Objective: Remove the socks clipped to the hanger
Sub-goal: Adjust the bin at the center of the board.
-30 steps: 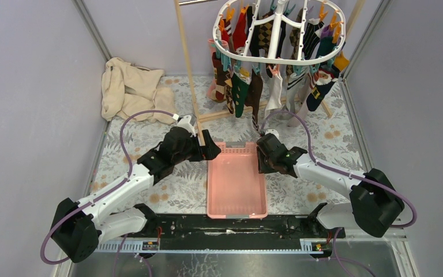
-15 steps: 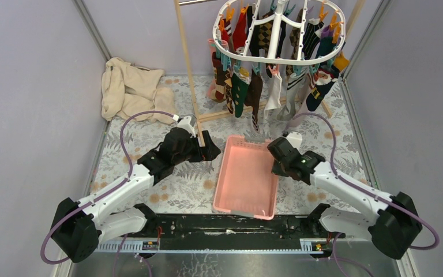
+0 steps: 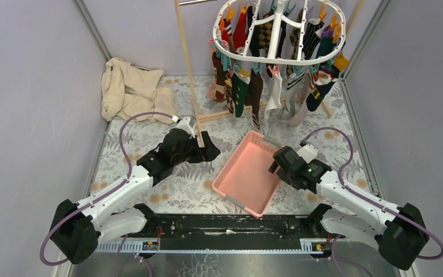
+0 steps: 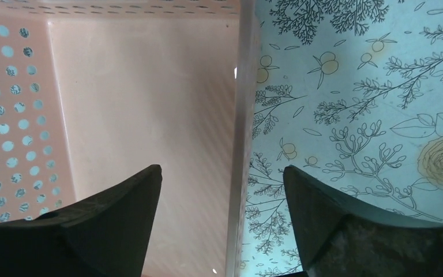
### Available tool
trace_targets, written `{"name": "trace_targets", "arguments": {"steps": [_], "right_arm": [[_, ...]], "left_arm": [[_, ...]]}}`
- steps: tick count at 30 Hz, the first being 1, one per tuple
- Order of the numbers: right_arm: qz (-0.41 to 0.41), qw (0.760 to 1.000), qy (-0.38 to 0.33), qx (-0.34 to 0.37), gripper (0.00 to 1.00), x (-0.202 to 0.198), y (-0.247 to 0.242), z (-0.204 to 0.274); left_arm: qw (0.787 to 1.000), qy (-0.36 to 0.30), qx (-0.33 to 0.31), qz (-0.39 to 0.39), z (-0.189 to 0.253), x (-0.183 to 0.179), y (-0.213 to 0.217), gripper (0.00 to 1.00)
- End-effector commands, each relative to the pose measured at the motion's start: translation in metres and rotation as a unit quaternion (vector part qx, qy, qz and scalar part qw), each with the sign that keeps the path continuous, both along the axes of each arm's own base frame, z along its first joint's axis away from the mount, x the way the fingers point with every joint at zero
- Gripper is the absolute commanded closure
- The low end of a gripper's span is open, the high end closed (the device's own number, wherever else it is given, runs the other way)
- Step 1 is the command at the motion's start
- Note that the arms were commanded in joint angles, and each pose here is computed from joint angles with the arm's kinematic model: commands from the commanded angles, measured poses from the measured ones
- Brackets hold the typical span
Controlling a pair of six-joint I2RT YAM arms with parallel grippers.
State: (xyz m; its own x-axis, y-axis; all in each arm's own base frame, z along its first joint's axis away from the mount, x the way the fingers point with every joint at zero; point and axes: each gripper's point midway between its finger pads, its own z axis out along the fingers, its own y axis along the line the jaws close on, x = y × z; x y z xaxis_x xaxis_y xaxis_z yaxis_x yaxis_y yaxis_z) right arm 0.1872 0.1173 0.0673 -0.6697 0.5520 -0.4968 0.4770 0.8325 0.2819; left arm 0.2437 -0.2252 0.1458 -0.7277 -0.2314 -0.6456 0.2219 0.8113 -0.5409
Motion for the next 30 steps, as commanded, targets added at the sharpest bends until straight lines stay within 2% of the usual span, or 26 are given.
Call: {"name": "trace_targets", "arguments": {"steps": [1, 3, 6, 9, 13, 15, 18, 20, 24, 26, 30], "right_arm": [[0.015, 0.999, -0.036, 0.013, 0.07, 0.011, 0.008, 0.018], [0.050, 0.996, -0.068, 0.004, 0.01, 0.018, 0.009, 0.033], [0.134, 0.981, -0.131, -0.041, 0.00, 0.033, 0.011, 0.065], [0.222, 0.956, -0.162, -0.099, 0.01, 0.049, 0.020, 0.091], [0.329, 0.915, -0.125, -0.198, 0.04, 0.073, 0.034, 0.085], [0.348, 0.897, -0.093, -0.255, 0.06, 0.087, 0.031, 0.075], [0.387, 0.869, -0.067, -0.299, 0.07, 0.104, 0.038, 0.057], [0.404, 0.860, -0.055, -0.307, 0.07, 0.113, 0.042, 0.046], [0.413, 0.856, -0.041, -0.308, 0.07, 0.124, 0.044, 0.026], [0.425, 0.846, -0.037, -0.322, 0.07, 0.126, 0.042, 0.020], [0.424, 0.840, -0.039, -0.336, 0.07, 0.129, 0.037, 0.018]], "left_arm": [[1.000, -0.010, -0.003, 0.008, 0.004, 0.000, 0.003, 0.01], [1.000, -0.011, -0.003, 0.008, 0.006, -0.001, 0.004, 0.01], [1.000, -0.011, 0.002, 0.010, 0.006, -0.002, 0.006, 0.01], [1.000, -0.010, 0.004, 0.009, 0.005, -0.002, 0.007, 0.01], [1.000, -0.006, 0.005, 0.006, 0.003, -0.003, 0.005, 0.01], [1.000, -0.004, 0.007, 0.002, 0.003, -0.003, 0.004, 0.01], [1.000, -0.003, 0.013, -0.001, 0.005, -0.004, 0.005, 0.01], [1.000, -0.004, 0.018, -0.002, 0.007, -0.004, 0.006, 0.01], [1.000, -0.009, 0.025, -0.001, 0.011, -0.004, 0.009, 0.01], [1.000, -0.011, 0.025, 0.000, 0.012, -0.004, 0.011, 0.01], [1.000, -0.008, 0.023, 0.003, 0.009, -0.006, 0.012, 0.01]]}}
